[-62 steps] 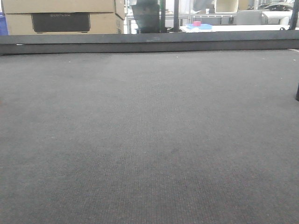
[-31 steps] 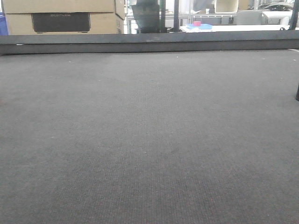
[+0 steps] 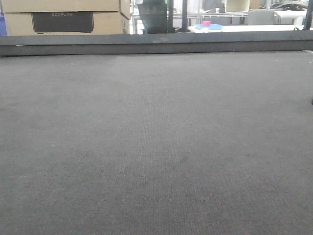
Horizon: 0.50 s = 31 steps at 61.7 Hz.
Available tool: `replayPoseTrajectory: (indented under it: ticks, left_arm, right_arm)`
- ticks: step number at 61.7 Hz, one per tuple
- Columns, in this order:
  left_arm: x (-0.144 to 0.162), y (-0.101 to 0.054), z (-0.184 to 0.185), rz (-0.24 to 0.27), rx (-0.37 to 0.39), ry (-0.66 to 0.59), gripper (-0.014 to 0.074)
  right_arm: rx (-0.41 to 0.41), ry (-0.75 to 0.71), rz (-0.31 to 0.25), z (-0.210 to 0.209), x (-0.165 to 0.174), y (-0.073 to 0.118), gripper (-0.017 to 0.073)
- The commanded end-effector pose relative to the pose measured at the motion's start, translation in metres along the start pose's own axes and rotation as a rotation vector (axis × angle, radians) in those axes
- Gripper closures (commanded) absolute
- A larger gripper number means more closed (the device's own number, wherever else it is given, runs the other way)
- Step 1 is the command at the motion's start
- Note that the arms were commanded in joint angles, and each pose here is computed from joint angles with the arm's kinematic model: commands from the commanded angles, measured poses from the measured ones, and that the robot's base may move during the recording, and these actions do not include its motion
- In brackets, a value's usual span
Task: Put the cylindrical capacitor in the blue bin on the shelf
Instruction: 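Lower the open right gripper over the dark brown capacitor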
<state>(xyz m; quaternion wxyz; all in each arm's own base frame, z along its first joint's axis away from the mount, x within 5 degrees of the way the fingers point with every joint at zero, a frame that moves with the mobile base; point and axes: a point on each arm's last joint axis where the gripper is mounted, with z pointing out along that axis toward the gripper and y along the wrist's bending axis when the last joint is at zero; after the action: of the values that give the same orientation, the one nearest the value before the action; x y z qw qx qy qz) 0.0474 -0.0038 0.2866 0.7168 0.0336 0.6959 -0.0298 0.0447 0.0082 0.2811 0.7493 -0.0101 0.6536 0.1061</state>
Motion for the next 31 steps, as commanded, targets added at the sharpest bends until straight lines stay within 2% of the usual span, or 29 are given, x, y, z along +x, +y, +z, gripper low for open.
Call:
replayPoseTrajectory:
  ticks: [1,14,23,31]
  left_arm:
    - [-0.017,0.000,0.008,-0.007,-0.003,0.075,0.0704]
    - [-0.050,0.000,0.055,-0.006,-0.007,0.299,0.0704]
    - [-0.064,0.000,0.098,-0.004,-0.010,0.470,0.0704]
    - [-0.071,0.000,0.128,-0.008,-0.010,0.554,0.0704]
  right_arm:
    - [-0.004,0.046,-0.001,0.008,-0.013,0.002,0.0727]
    - [0.009,0.256,0.004,0.053,-0.029,0.005,0.0727]
    - [0.014,0.476,0.008,0.096,-0.029,0.005,0.0727]
    - [0.013,0.674,0.015,0.134,-0.027,0.006,0.0727]
